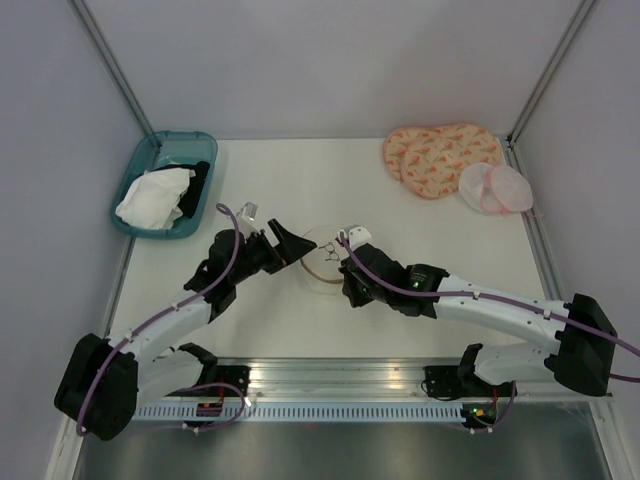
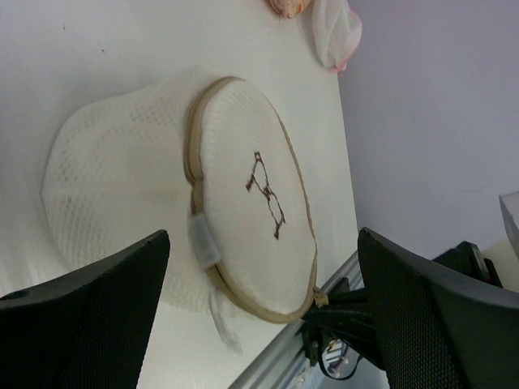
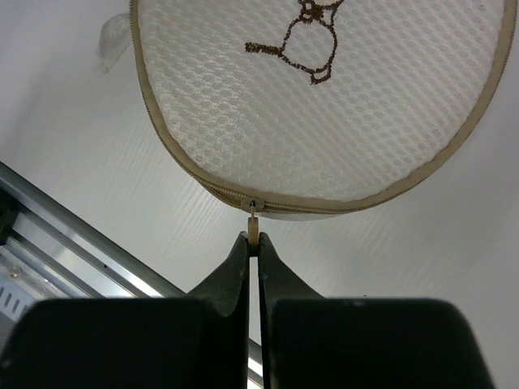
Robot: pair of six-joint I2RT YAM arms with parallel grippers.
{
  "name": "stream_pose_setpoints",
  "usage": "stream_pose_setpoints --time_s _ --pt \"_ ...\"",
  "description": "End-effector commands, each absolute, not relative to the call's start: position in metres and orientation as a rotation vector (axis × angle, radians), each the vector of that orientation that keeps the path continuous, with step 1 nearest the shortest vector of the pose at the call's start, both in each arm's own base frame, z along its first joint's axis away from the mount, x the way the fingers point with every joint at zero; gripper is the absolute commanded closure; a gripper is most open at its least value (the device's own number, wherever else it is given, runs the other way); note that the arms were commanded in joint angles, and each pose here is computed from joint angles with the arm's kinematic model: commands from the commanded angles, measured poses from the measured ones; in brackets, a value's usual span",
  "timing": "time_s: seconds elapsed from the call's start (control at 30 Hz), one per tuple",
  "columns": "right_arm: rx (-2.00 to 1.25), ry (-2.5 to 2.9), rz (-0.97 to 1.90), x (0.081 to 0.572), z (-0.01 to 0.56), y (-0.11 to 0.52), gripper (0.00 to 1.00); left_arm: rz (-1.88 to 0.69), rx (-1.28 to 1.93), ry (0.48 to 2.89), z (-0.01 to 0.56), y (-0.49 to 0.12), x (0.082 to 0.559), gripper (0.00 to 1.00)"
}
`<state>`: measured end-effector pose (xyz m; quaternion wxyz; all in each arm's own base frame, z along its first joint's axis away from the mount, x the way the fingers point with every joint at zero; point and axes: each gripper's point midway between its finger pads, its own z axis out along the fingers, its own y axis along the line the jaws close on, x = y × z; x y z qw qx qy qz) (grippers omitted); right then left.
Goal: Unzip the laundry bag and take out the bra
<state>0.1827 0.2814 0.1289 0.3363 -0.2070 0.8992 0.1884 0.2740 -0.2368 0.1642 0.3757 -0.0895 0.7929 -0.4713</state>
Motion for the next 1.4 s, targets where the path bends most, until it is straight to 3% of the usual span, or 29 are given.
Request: stream_pose_setpoints --time_s 0.0,0.3,0.5,0.53,0.6,0.67,0.8,1.0,1.2,1.37 --pt "-0.535 2.301 0.608 0.184 0.138 0.303 0.99 -1.271 -0.352 2.033 0.169 -0.228 0.253 0.0" --pt "-0.553 2.274 0.845 0.173 0.14 0.34 1.0 -1.514 -0.452 2.061 0.171 -0.228 0.202 0.09" --pt "-0.564 2.269 0.938 0.167 0.141 0.354 1.0 -1.569 -0.479 2.079 0.164 -0.231 0.195 0.24" --pt "-0.563 2.268 0.937 0.167 0.141 0.354 1.0 -1.603 -0.48 2.068 0.165 -0.234 0.195 0.32" --pt "-0.556 2.268 0.925 0.169 0.14 0.354 1.0 -1.637 -0.463 2.099 0.164 -0.239 0.188 0.37" --pt "-0.547 2.279 0.892 0.172 0.138 0.351 0.99 -1.618 -0.474 2.153 0.158 -0.239 0.184 0.34" --pt "-0.525 2.273 0.847 0.179 0.135 0.348 1.0 -1.606 -0.52 2.166 0.154 -0.233 0.177 0.14" --pt "-0.508 2.282 0.795 0.184 0.126 0.344 0.99 -1.622 -0.538 2.121 0.168 -0.228 0.172 0.11" --pt "-0.488 2.25 0.82 0.185 0.132 0.345 0.99 -1.626 -0.643 2.197 0.14 -0.228 0.166 0.1" --pt "-0.487 2.173 0.905 0.179 0.146 0.345 1.0 -1.633 -0.766 2.124 0.131 -0.224 0.177 0.06"
